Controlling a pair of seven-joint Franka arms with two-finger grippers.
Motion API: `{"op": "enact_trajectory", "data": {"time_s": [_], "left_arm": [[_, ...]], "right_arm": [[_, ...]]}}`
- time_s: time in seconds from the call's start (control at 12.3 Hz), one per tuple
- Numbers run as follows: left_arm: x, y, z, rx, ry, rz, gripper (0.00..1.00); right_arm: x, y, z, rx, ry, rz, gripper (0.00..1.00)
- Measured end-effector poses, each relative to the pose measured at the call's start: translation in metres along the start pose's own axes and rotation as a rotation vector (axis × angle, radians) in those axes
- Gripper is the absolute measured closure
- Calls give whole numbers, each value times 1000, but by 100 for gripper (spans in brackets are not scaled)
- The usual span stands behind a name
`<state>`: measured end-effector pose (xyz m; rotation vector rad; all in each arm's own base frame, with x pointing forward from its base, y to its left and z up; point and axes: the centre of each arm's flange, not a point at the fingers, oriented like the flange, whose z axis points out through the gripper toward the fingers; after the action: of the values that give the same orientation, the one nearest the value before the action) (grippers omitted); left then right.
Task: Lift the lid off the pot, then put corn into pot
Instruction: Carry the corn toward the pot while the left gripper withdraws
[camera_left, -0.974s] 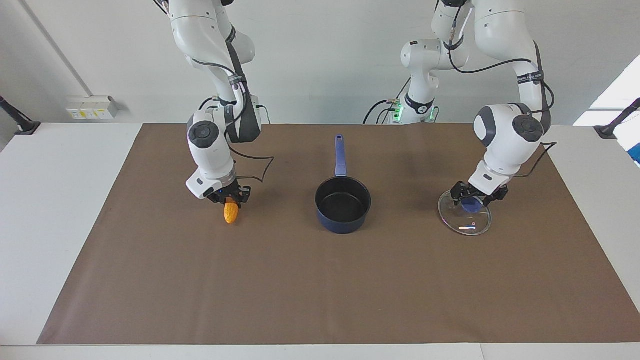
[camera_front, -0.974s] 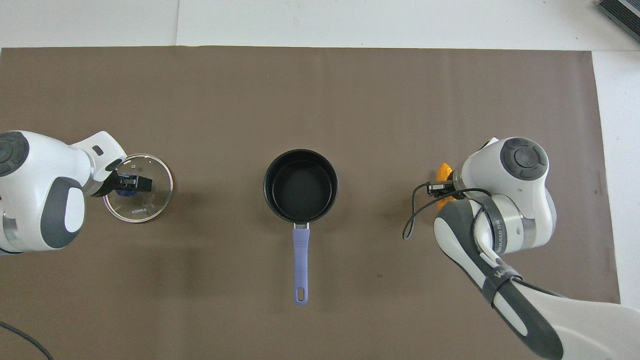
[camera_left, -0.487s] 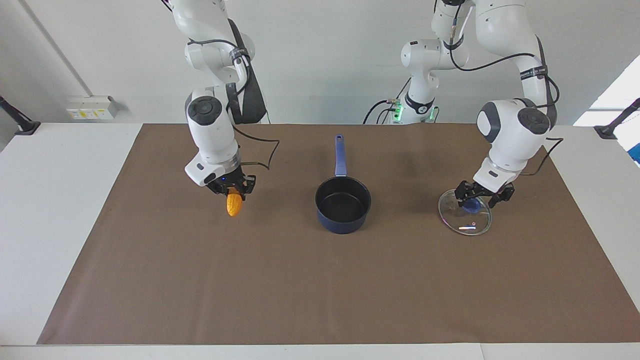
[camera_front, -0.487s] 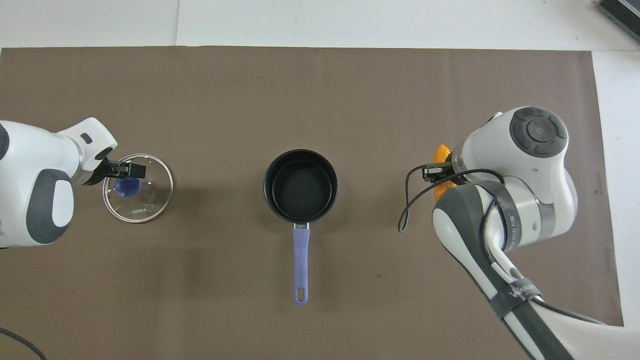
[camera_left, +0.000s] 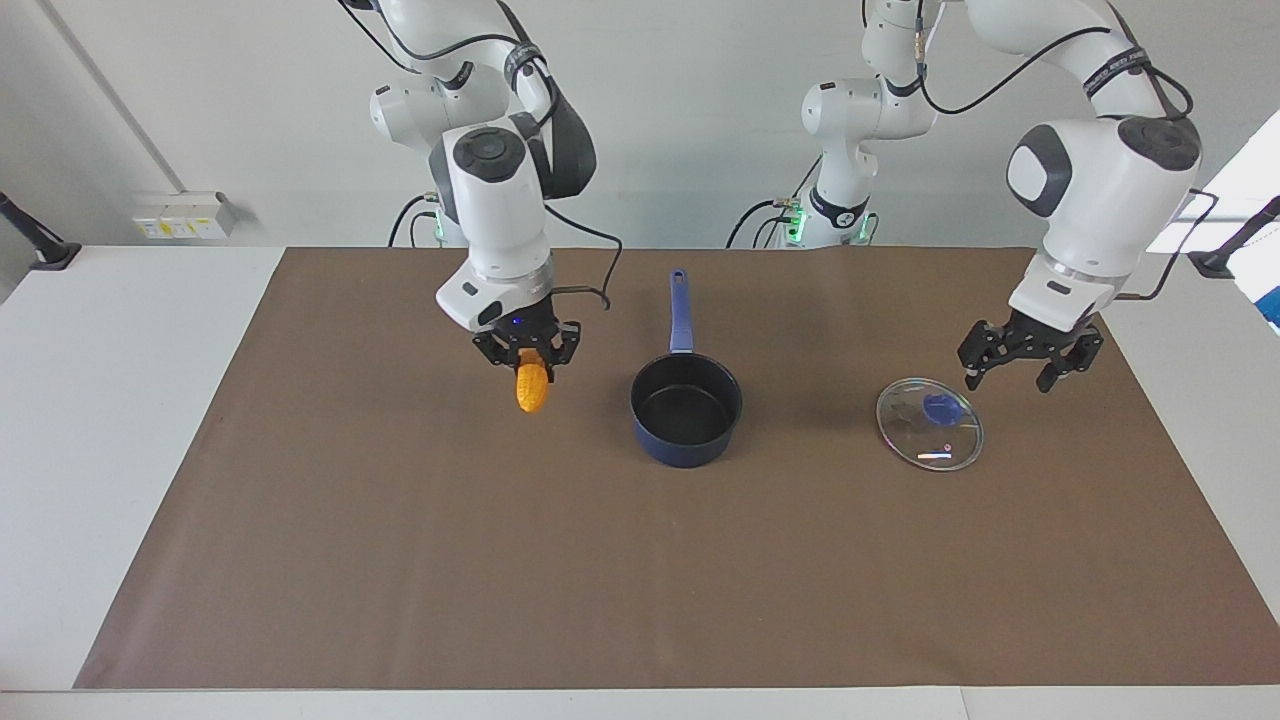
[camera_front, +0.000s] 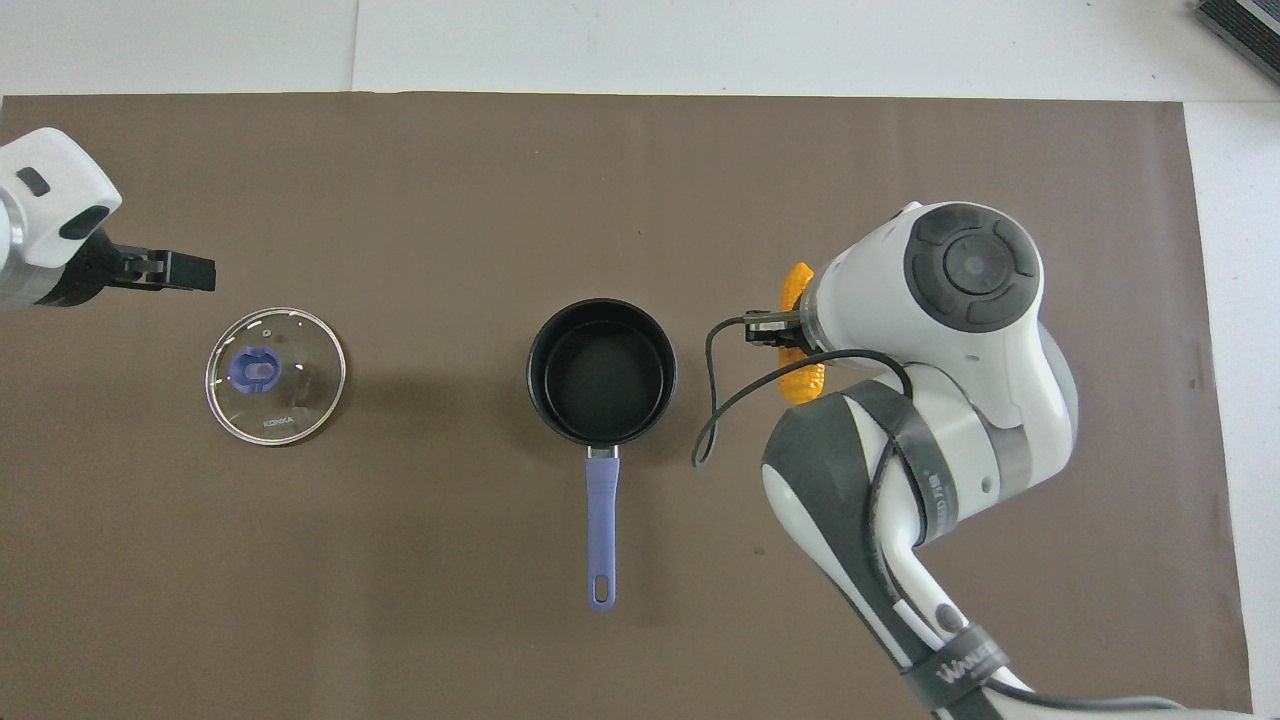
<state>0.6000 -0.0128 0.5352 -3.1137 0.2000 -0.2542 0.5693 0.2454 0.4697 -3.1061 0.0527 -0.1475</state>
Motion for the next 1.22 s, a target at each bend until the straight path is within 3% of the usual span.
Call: {"op": "enact_trajectory", "data": {"time_s": [0.57, 0.89, 1.22], "left_arm": [[-33, 8, -121, -6, -52, 17, 0], [-49, 9, -144, -8, -90, 20, 0], [-53, 10, -162, -9, -103, 21, 0]], "right_arm": [[-16, -90, -11, 94, -5, 80, 59], [-26, -144, 28, 91, -22, 93, 59], [-20, -149, 64, 87, -23, 102, 59]]}}
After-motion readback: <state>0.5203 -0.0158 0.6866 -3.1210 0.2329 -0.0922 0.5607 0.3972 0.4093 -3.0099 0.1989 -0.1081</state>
